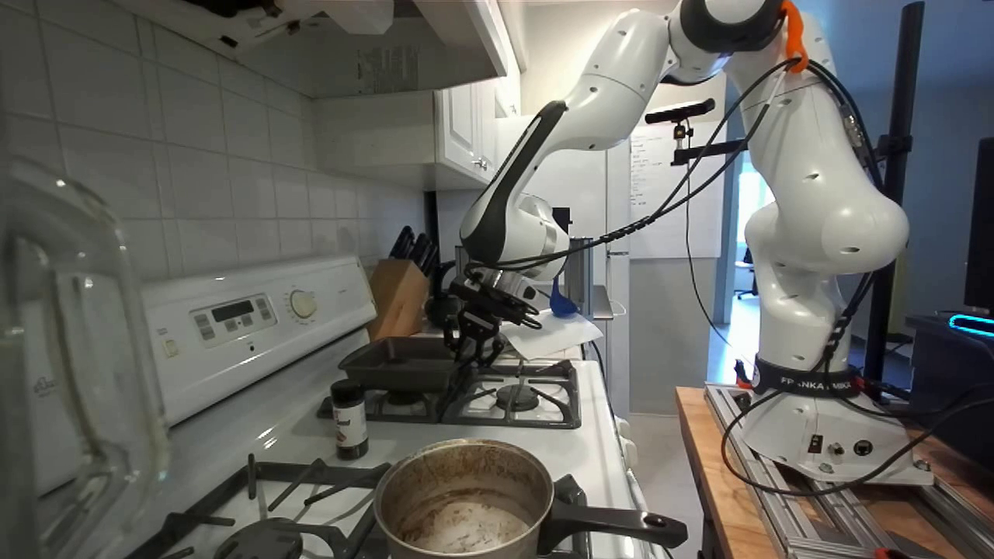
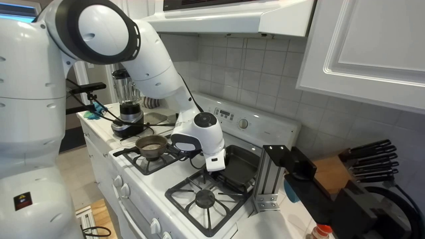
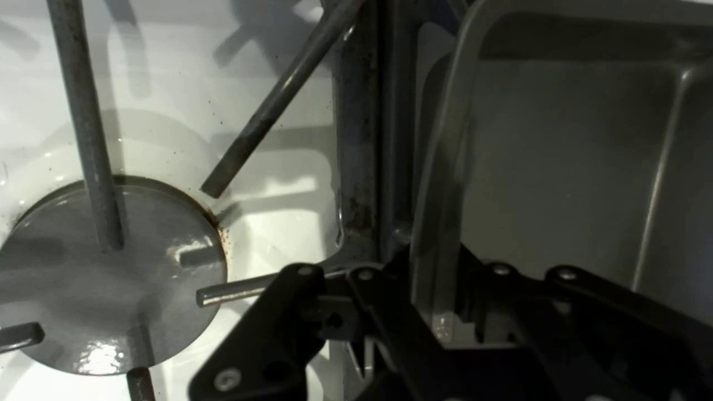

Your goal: Move the dish to the left

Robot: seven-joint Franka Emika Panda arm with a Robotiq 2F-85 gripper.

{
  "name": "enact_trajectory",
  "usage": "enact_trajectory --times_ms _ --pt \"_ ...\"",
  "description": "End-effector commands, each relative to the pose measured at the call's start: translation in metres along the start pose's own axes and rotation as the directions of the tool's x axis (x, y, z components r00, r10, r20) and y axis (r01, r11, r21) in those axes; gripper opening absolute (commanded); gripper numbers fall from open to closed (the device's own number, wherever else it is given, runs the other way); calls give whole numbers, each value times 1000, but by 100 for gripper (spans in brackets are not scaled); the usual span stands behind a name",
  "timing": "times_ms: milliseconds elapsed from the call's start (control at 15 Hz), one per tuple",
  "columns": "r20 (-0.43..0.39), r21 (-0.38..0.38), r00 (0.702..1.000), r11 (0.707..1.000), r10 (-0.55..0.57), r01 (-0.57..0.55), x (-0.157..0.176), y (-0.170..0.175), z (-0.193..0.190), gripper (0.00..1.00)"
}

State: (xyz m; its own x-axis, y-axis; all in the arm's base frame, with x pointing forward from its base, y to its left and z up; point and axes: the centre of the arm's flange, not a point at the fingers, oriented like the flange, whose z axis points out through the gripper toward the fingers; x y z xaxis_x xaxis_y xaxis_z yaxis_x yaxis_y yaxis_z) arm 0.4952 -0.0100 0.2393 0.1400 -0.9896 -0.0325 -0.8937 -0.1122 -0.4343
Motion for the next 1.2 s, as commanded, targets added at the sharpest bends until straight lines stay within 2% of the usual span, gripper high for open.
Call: enact_trajectory --times_ms 0,400,467,533,733,1133 --pt "-19 -5 1000 1000 1 -1 -3 -17 3 2" --pt "-23 -9 1000 1000 -6 5 -4 -20 5 2" --pt "-23 -11 1000 1000 -8 7 -4 -20 5 13" --pt "-24 -12 1000 1000 -6 6 -4 -21 5 36" --pt "-27 -24 1000 1000 0 0 -3 -20 6 47" --pt "-25 -36 1000 999 -5 4 -6 -16 -2 88"
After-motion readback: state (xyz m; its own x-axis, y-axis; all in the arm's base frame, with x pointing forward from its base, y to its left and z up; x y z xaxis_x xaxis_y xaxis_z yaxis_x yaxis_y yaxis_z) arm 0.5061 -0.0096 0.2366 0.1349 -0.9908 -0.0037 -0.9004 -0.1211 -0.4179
